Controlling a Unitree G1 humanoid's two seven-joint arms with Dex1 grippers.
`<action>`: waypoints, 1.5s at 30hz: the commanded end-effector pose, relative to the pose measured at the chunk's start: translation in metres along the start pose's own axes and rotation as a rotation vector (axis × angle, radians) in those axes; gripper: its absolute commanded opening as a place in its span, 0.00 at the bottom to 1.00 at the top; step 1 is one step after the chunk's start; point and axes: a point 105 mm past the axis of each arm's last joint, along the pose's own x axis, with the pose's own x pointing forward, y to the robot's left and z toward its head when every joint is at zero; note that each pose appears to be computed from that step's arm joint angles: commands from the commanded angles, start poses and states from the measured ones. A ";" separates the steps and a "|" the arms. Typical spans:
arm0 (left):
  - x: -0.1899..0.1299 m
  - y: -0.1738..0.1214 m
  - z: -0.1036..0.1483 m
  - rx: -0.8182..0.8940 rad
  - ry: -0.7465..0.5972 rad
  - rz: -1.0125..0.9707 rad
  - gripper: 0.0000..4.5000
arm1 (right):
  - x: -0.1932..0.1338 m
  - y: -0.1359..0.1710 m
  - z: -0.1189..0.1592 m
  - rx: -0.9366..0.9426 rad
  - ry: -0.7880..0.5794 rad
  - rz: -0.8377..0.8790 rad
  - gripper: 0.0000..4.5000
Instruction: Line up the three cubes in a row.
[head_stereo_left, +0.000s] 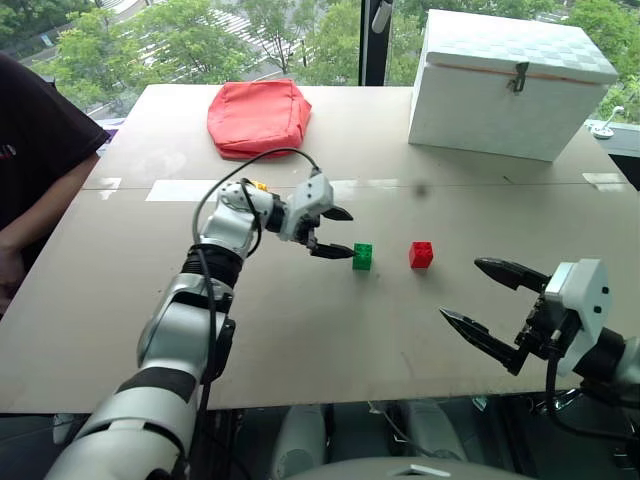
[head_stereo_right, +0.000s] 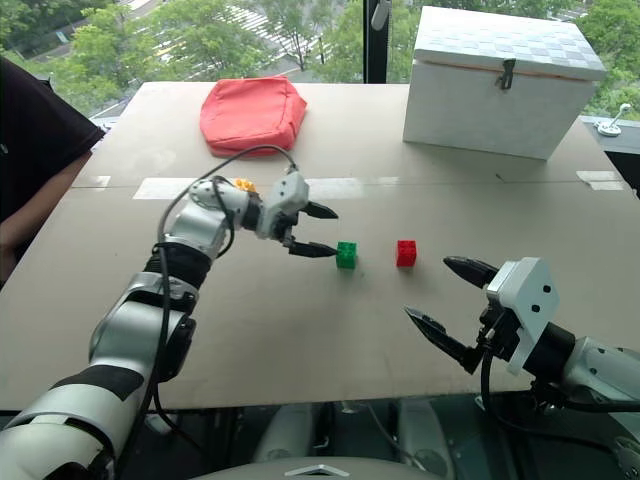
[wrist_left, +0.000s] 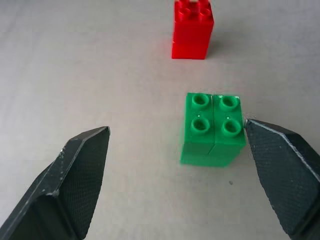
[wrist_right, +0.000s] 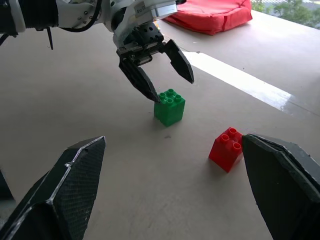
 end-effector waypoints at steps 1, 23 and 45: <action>-0.040 0.020 0.020 -0.117 -0.137 0.265 0.98 | 0.003 0.000 0.009 -0.036 -0.034 0.042 1.00; -0.090 0.062 -0.028 -0.388 -0.129 0.945 0.98 | 0.026 -0.002 0.036 -0.029 -0.217 0.105 1.00; -0.085 0.082 -0.054 -0.381 -0.009 1.061 0.98 | 0.028 0.009 0.034 -0.016 -0.216 0.085 1.00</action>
